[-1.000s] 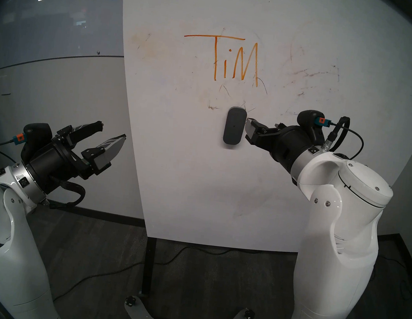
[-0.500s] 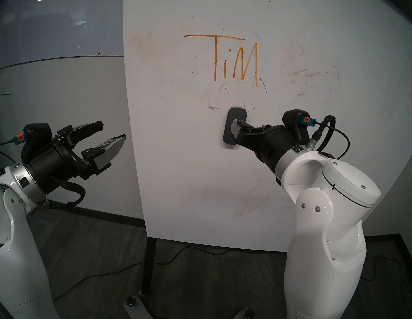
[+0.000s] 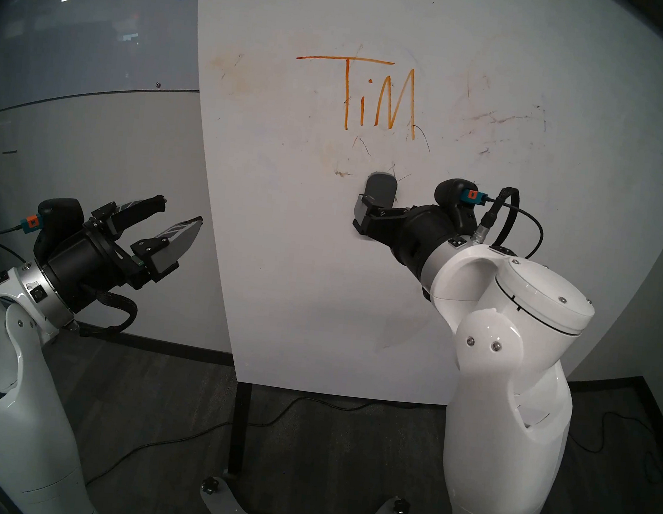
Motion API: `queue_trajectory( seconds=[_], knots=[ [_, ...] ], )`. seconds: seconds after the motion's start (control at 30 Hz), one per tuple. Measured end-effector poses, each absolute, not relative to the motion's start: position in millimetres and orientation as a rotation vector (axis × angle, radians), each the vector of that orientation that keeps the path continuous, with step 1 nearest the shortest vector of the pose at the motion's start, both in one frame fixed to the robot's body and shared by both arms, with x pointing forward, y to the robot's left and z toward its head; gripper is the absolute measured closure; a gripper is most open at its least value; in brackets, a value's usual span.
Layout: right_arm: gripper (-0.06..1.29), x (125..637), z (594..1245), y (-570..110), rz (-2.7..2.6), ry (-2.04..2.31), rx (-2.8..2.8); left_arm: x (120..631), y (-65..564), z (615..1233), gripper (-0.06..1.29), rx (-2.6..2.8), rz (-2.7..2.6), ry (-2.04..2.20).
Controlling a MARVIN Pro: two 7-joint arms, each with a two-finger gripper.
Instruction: Erase all marks on the whiteboard with the eraser
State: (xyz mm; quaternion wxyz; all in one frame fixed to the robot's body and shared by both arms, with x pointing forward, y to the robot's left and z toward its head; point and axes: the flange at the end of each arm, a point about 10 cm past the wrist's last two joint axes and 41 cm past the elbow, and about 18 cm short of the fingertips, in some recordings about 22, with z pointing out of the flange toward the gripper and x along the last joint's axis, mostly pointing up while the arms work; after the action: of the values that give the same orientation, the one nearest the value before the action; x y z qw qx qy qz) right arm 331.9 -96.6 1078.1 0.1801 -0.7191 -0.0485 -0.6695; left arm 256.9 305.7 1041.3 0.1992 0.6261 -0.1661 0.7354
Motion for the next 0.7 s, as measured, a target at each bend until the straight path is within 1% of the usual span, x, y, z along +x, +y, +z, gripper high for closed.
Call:
queue_trajectory(
  seconds=[0.7],
  knots=[
    [-0.02,339,1064,-67,-1.839,-0.111,-2.121,257,306,1041,-0.02,1.751,2.056,-0.464]
  ],
)
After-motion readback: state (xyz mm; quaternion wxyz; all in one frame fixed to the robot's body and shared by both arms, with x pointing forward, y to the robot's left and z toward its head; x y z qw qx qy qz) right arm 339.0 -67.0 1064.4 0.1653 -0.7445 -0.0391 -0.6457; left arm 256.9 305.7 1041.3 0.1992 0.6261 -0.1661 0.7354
